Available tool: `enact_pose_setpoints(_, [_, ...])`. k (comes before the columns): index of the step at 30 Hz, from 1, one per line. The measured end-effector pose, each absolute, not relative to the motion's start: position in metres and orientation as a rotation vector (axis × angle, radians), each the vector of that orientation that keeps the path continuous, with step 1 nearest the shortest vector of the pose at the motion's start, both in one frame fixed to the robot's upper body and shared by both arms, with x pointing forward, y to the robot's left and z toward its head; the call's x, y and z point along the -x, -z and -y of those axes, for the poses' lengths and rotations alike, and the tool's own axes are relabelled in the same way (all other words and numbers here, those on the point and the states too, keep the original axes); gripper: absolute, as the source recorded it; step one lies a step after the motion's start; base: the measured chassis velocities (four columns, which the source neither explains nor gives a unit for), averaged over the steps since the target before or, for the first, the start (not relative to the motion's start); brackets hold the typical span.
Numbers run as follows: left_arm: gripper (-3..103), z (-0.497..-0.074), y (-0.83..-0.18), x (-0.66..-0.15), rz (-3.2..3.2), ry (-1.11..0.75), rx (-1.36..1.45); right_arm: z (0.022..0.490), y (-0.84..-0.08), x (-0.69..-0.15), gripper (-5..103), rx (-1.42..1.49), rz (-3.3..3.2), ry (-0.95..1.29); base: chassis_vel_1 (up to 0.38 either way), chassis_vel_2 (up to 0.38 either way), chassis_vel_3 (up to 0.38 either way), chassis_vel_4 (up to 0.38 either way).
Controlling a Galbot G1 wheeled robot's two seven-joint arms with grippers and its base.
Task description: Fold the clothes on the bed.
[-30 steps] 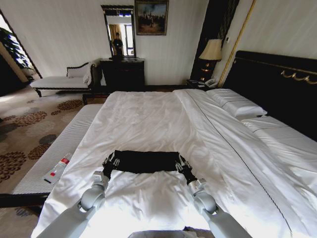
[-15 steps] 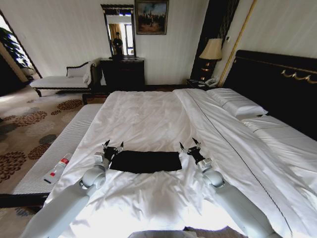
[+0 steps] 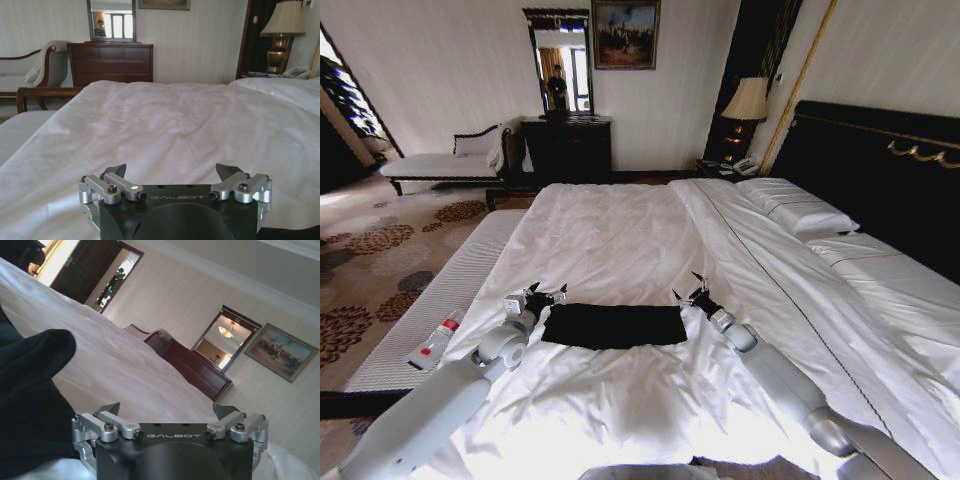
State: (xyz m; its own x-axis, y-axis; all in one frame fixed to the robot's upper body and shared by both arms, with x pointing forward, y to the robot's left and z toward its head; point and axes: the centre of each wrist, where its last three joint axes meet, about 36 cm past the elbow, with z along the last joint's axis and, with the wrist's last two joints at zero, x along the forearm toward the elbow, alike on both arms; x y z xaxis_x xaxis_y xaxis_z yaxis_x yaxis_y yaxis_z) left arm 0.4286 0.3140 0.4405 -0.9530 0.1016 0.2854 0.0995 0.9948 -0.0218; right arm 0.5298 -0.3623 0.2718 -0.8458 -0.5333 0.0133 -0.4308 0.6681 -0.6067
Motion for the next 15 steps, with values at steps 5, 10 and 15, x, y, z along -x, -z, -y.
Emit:
enact_pose_setpoints(5, [100,-0.311,-0.447,-0.426,2.860,-0.051,0.143,0.351,-0.271,-0.512,100,0.875,-2.657,0.941,0.000,0.000,0.000,0.000])
enact_pose_setpoints(10, [100,-0.309,-0.454,-0.427,2.873,-0.077,0.143,0.333,-0.279,-0.489,100,0.955,-2.575,0.945,0.000,0.000,0.000,0.000])
enact_pose_setpoints(15, [100,-0.314,-0.458,-0.429,2.884,-0.097,0.118,0.321,-0.291,-0.465,100,1.022,-2.496,0.959,0.000,0.000,0.000,0.000])
